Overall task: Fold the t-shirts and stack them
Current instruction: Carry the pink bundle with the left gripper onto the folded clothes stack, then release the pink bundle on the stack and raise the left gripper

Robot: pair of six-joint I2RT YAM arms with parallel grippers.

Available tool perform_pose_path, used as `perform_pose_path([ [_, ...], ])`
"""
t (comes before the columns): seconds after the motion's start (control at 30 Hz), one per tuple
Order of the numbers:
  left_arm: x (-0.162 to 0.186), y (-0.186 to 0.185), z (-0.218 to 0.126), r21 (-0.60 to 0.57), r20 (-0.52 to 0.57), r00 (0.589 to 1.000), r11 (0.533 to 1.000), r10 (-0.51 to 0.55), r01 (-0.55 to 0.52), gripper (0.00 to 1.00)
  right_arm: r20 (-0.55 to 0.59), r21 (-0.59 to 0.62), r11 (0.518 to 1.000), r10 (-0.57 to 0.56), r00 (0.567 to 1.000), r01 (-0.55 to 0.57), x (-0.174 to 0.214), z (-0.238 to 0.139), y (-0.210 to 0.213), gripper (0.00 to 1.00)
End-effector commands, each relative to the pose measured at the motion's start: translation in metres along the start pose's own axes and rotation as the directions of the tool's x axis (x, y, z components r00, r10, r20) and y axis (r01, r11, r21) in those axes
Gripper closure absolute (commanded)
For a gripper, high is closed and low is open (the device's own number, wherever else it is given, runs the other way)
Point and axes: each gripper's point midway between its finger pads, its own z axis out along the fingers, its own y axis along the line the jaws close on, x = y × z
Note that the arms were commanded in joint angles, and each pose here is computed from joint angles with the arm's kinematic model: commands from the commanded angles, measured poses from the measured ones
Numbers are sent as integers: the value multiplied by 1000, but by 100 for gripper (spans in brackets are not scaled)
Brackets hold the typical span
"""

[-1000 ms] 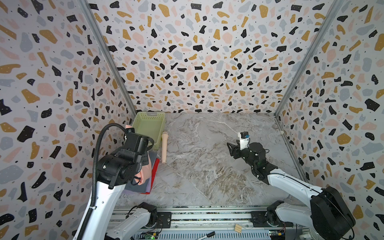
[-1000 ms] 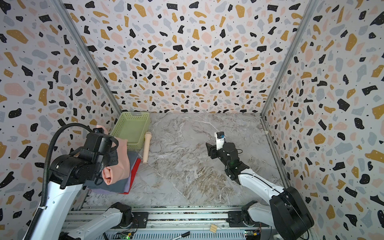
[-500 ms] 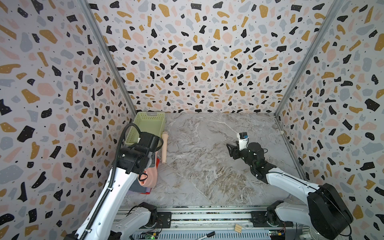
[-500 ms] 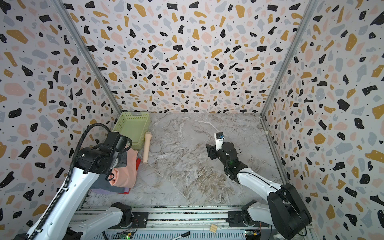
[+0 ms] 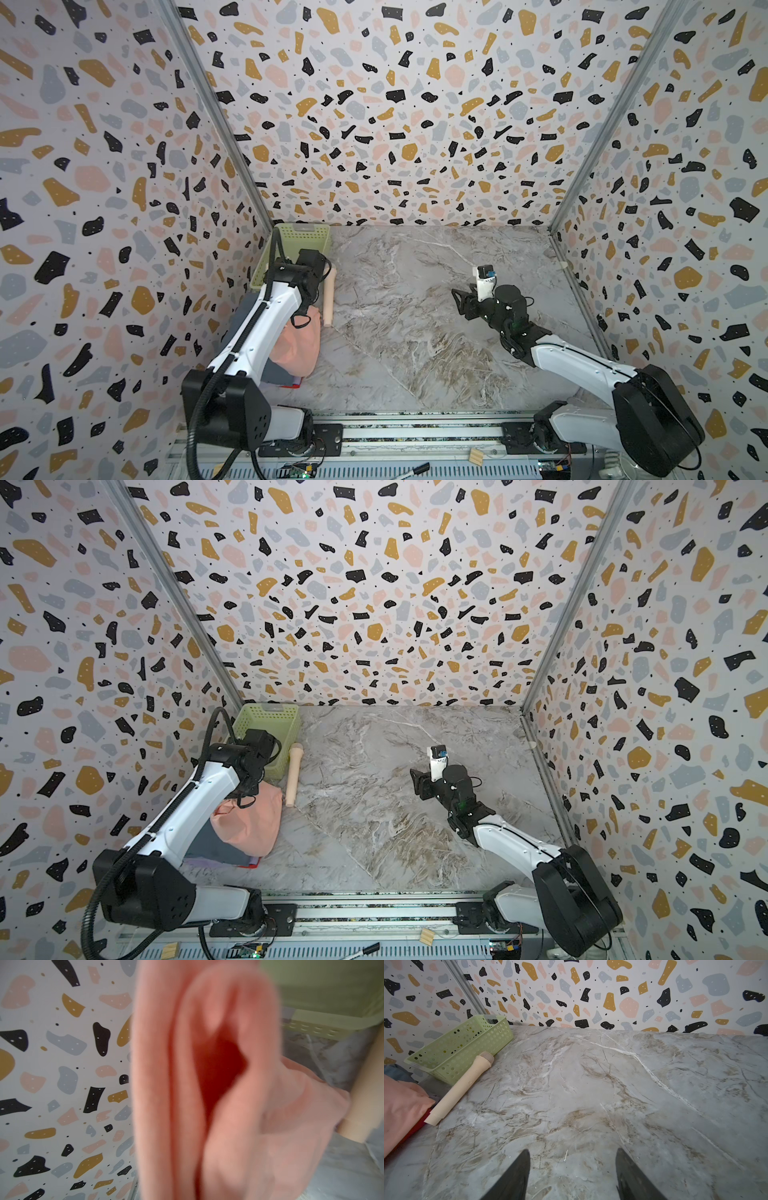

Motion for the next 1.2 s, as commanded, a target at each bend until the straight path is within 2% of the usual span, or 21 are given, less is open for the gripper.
perform_pose_path([
  [0.0, -17, 13, 19, -130, -1, 1000, 991, -12, 12, 77, -3, -29, 999, 19, 1000, -19, -10, 3, 6, 35],
  [0.07, -14, 19, 39, -169, -50, 999, 986, -9, 0, 61, -3, -23, 1000, 19, 1000, -19, -10, 4, 5, 35],
  [0.17, -4, 41, 66, -225, -122, 992, 974, -44, 15, 49, -12, -5, 1000, 12, 1000, -13, -9, 6, 2, 35],
  [0.3, -1, 75, 85, -283, -143, 979, 954, -146, 101, 42, -29, 10, 1000, 4, 1000, -4, -8, 9, 0, 35],
  [0.33, -5, 80, 85, -294, -129, 978, 948, -165, 122, 42, -33, 14, 1000, 4, 999, -3, -8, 10, -1, 35],
  [0.5, -23, 97, 76, -333, -61, 977, 927, -205, 174, 29, -38, 38, 999, -6, 999, 8, -7, 8, -5, 35],
  [0.57, -33, 90, 74, -258, -40, 969, 940, -243, 225, 29, -36, 46, 999, -14, 999, 16, -8, 5, -6, 35],
  [0.63, -47, 65, 67, -44, 4, 957, 956, -290, 290, 32, -31, 62, 998, -22, 999, 24, -11, 3, -9, 35],
  [0.67, -57, 46, 57, 110, 37, 947, 943, -320, 315, 32, -28, 71, 997, -27, 999, 29, -12, 2, -10, 35],
  [0.73, -83, 12, 20, 424, 132, 913, 855, -385, 300, 30, -20, 93, 995, -42, 999, 44, -15, -1, -14, 35],
  [0.8, -103, -16, -30, 691, 232, 859, 699, -457, 185, 24, -10, 140, 989, -53, 999, 54, -21, -4, -21, 34],
  [0.87, -114, -25, -68, 813, 290, 793, 575, -535, 90, 18, 17, 183, 982, -56, 998, 52, -30, -11, -28, 31],
  [0.9, -118, -23, -82, 841, 305, 759, 537, -575, 69, 17, 37, 203, 978, -61, 997, 52, -37, -16, -32, 29],
  [0.93, -121, -24, -93, 859, 316, 734, 510, -601, 49, 16, 58, 224, 973, -63, 996, 49, -42, -21, -35, 17],
  [0.97, -125, -25, -106, 873, 337, 709, 487, -619, 11, 14, 75, 251, 967, -70, 995, 49, -48, -27, -39, 10],
  [1.0, -128, -28, -117, 882, 355, 690, 471, -631, -23, 13, 94, 281, 959, -75, 993, 46, -54, -34, -44, 8],
  [1.03, -130, -30, -126, 888, 367, 675, 458, -640, -49, 7, 107, 308, 951, -75, 991, 39, -58, -40, -48, 3],
  [1.07, -131, -35, -133, 891, 380, 666, 448, -642, -76, 0, 123, 340, 940, -67, 990, 22, -64, -49, -54, 1],
  [1.17, -132, -52, -143, 889, 406, 652, 441, -640, -122, 0, 163, 408, 913, -46, 986, -25, -76, -73, -69, 1],
])
